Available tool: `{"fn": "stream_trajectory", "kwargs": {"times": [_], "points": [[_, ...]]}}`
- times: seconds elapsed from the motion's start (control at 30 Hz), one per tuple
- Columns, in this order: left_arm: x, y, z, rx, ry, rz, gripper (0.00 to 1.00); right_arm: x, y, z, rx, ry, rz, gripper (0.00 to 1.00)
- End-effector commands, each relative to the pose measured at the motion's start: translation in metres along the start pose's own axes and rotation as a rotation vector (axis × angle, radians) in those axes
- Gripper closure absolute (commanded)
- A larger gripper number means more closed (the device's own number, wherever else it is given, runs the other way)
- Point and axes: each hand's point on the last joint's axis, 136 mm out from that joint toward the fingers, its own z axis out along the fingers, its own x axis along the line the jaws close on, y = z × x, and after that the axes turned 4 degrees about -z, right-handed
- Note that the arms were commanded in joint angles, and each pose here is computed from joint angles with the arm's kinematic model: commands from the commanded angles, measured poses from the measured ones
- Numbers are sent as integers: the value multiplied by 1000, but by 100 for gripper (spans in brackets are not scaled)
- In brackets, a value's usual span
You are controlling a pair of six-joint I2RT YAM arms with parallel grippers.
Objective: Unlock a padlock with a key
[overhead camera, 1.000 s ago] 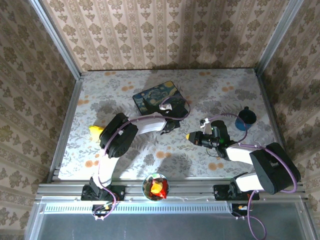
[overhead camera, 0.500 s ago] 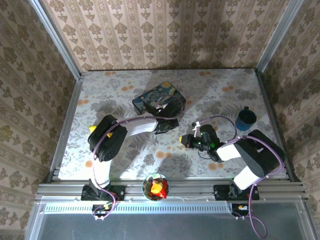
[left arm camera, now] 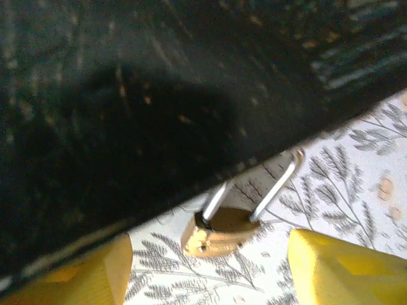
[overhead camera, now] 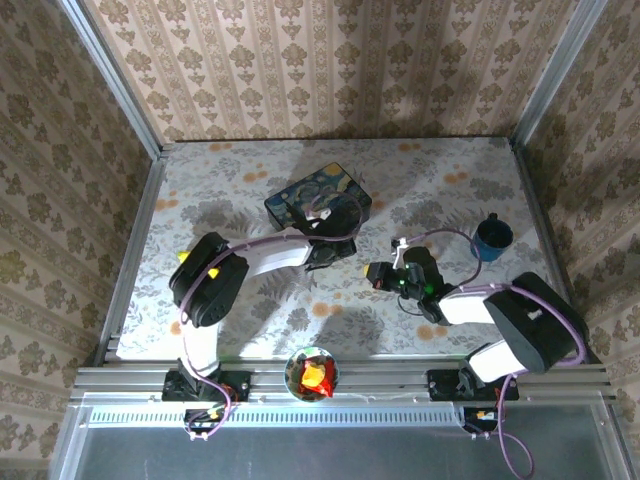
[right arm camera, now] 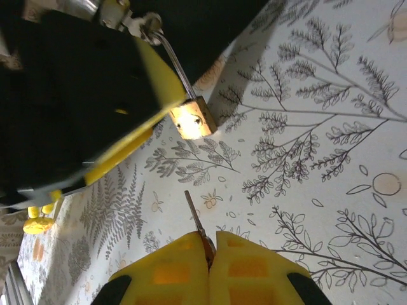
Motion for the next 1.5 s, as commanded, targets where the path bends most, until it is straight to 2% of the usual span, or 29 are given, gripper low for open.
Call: {"fn": "stream_trajectory", "kwargs": {"times": [0.0, 0.17, 0.27, 0.47, 0.6, 0.73, 0.87, 1.0, 1.07, 1.27, 1.47], "points": [[8, 12, 7, -92, 129, 104, 31, -7, 4, -11, -8, -77, -39, 100], [7, 11, 21, -79, 209, 195, 29, -5, 9, -26, -25, -82, -63, 100], [25, 14, 21, -74, 286, 222, 19, -6, 11, -32, -39, -83, -68, 100], [70, 32, 6, -95, 351, 219, 17, -6, 13, -39, -60, -86, -69, 100], [59, 38, 0, -105, 324, 248, 16, -4, 18, -40, -75, -82, -74, 100], [38, 29, 6, -73, 264, 253, 16, -2, 21, -40, -80, -79, -73, 100], [30, 21, 13, -38, 233, 249, 23, -1, 22, -41, -80, -78, -72, 100], [35, 15, 15, -25, 244, 250, 35, -1, 22, -44, -87, -82, -69, 100], [38, 11, 16, -17, 252, 247, 37, 0, 23, -44, -92, -80, -68, 100], [45, 4, 19, 1, 266, 231, 51, 2, 25, -45, -97, -74, -64, 100], [52, -3, 19, 19, 271, 224, 52, 2, 25, -47, -104, -75, -57, 100]]}}
